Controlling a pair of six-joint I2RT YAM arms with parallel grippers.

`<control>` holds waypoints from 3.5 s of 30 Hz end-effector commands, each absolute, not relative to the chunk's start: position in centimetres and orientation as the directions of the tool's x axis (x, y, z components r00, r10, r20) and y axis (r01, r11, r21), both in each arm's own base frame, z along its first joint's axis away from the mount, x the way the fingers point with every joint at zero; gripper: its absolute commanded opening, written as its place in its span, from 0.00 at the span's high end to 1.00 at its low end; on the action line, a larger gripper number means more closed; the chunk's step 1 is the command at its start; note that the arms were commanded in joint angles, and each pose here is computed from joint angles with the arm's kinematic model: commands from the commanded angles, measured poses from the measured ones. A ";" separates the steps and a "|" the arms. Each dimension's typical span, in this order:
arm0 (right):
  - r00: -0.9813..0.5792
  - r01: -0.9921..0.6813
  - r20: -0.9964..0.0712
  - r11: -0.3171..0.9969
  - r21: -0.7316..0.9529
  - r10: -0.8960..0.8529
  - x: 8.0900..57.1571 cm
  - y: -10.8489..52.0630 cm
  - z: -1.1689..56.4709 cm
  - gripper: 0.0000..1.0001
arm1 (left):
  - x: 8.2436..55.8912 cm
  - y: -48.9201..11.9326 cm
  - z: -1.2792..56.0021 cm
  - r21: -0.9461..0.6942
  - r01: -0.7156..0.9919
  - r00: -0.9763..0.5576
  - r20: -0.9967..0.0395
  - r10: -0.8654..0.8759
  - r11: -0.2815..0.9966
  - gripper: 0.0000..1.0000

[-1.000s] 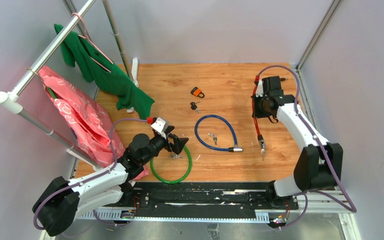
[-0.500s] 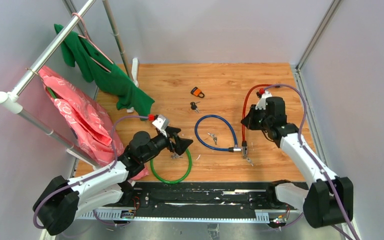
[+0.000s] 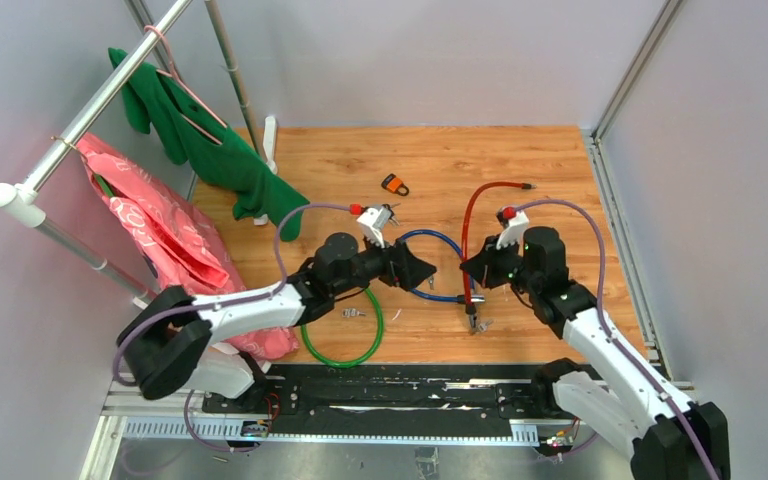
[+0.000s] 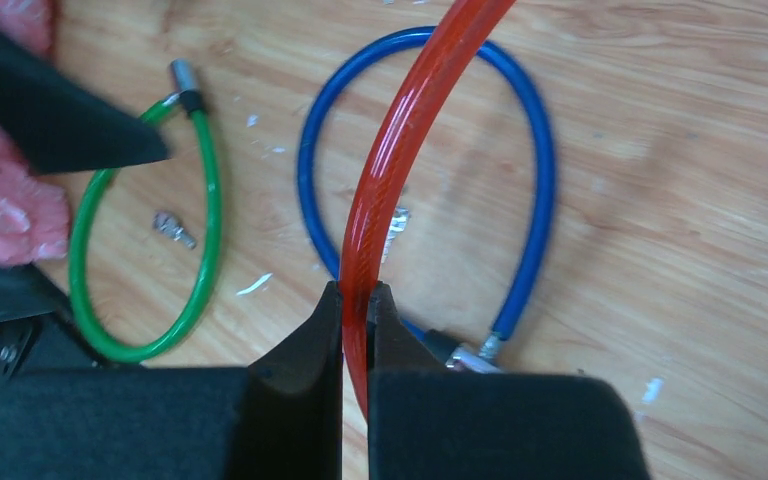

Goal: Lock with the key
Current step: Pick up the lock from the center of the board.

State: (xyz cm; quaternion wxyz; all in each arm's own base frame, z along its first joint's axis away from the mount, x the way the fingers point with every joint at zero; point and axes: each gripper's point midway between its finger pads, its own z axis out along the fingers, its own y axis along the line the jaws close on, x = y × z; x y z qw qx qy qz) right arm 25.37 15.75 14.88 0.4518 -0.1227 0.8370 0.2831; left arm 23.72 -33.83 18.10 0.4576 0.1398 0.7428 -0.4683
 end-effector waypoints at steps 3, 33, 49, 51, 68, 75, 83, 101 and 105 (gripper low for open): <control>-0.464 -0.610 -0.886 0.721 0.329 0.012 22.7 19.4 16.3 1.00 | 24.9 -39.2 19.1 -0.654 0.594 -0.613 -0.745 -0.263 0.468 0.08; -0.382 -0.785 -0.903 0.584 0.206 -0.195 19.9 20.9 18.8 0.53 | 25.7 -37.7 19.7 -0.418 0.733 -0.397 -0.904 -0.161 0.536 1.00; -0.384 -0.747 -0.697 0.648 -0.151 -0.606 28.4 13.6 19.1 0.22 | 22.4 -32.3 20.5 -0.149 0.852 -0.119 -0.989 -0.092 0.502 1.00; -0.293 -0.776 -0.724 0.598 -0.201 -0.624 29.4 14.4 18.0 0.21 | 22.2 -31.9 20.5 -0.150 0.854 -0.119 -0.988 -0.095 0.498 1.00; -0.166 -0.607 -0.816 0.710 -0.358 -0.553 36.3 13.4 12.9 0.44 | 21.7 -30.8 20.4 -0.185 0.848 -0.143 -0.982 -0.122 0.496 1.00; -0.216 -0.576 -0.821 0.748 -0.330 -0.528 37.4 13.2 12.5 0.97 | 21.4 -30.7 20.7 -0.186 0.851 -0.140 -0.982 -0.130 0.491 1.00; -0.171 -0.689 -0.894 0.699 -0.192 -0.414 33.4 15.9 20.7 1.00 | 20.9 -31.4 24.5 -0.180 0.883 -0.101 -0.975 -0.199 0.435 1.00; 0.081 -0.802 -0.989 0.582 -0.137 -0.120 21.9 17.7 35.1 1.00 | 23.9 -33.6 25.8 -0.080 0.877 -0.014 -0.990 -0.141 0.474 0.98; 0.117 -0.799 -0.986 0.578 -0.164 -0.118 22.2 17.8 36.8 1.00 | 22.1 -33.7 23.5 0.002 0.920 0.019 -0.999 -0.039 0.392 0.64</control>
